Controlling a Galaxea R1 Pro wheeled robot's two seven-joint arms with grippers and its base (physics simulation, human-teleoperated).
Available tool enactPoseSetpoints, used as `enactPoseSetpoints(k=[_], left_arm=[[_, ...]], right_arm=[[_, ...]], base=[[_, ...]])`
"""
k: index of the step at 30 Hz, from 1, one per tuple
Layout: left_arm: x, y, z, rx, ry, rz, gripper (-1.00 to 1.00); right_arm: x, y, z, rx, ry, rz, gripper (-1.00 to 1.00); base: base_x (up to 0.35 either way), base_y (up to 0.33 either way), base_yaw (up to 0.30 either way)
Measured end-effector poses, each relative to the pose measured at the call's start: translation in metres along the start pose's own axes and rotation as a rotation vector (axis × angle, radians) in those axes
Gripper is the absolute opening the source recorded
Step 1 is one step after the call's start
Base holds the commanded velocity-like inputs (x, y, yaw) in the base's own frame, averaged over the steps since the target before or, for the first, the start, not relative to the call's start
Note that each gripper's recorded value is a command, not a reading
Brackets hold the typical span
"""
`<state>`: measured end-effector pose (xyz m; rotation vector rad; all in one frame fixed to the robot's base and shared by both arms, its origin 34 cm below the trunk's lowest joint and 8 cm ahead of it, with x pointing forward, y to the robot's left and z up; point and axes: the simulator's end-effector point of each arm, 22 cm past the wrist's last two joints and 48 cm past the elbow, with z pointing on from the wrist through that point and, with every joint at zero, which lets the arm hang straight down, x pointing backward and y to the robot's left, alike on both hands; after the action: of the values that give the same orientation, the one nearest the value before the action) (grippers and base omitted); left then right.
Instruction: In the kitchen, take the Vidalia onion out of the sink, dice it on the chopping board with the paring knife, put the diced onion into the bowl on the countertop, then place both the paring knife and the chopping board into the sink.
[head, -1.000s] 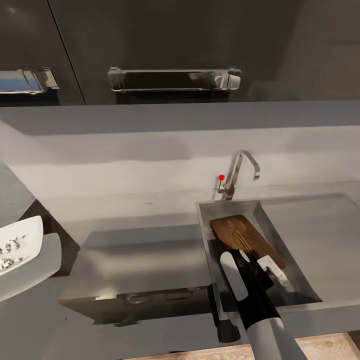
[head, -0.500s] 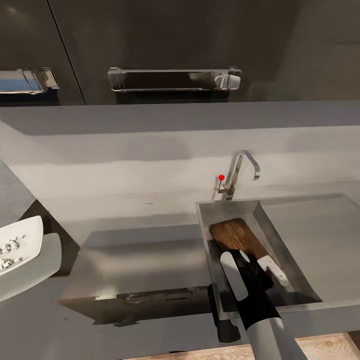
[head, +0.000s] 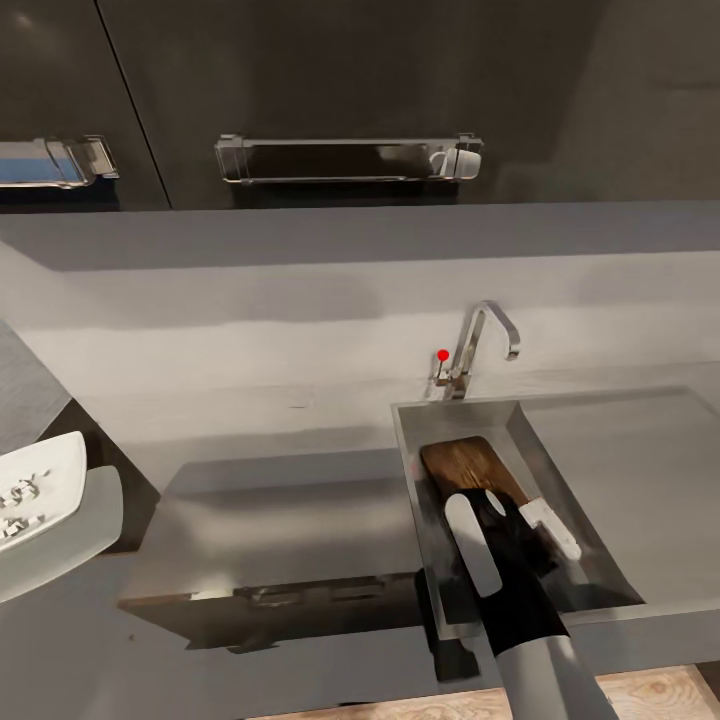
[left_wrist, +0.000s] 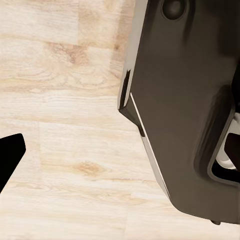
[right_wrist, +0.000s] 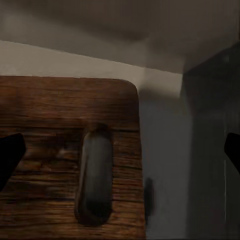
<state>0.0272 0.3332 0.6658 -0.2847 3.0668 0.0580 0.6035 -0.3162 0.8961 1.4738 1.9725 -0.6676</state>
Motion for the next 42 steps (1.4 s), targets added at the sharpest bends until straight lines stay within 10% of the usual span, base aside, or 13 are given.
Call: enactPoseSetpoints(k=[3,15,27,42], left_arm=[[0.0,0.0,0.0,0.0,0.0,0.0,1.0],[0.0,0.0,0.0,0.0,0.001,0.0,1.0],[0.0,0.0,0.0,0.0,0.001,0.0,1.0],[0.0,0.0,0.0,0.0,0.001,0.0,1.0]], right_arm=[[-0.043,0.03,-0.043,-0.147,-0.035,0.049,1.0],[-0.011,0.102,-0.186,-0.587,-0.156,-0.329,1.0],[0.012,0.127,-0.227,-0.785,-0.156,-0.389,1.0],[0.026,0.127,-0.247,-0.857,-0.192,-0.447,1.0]], base=[[0.0,0.0,0.0],[-0.072,0.0,0.0],[-0.293,0.0,0.0],[-0.33,0.0,0.0]])
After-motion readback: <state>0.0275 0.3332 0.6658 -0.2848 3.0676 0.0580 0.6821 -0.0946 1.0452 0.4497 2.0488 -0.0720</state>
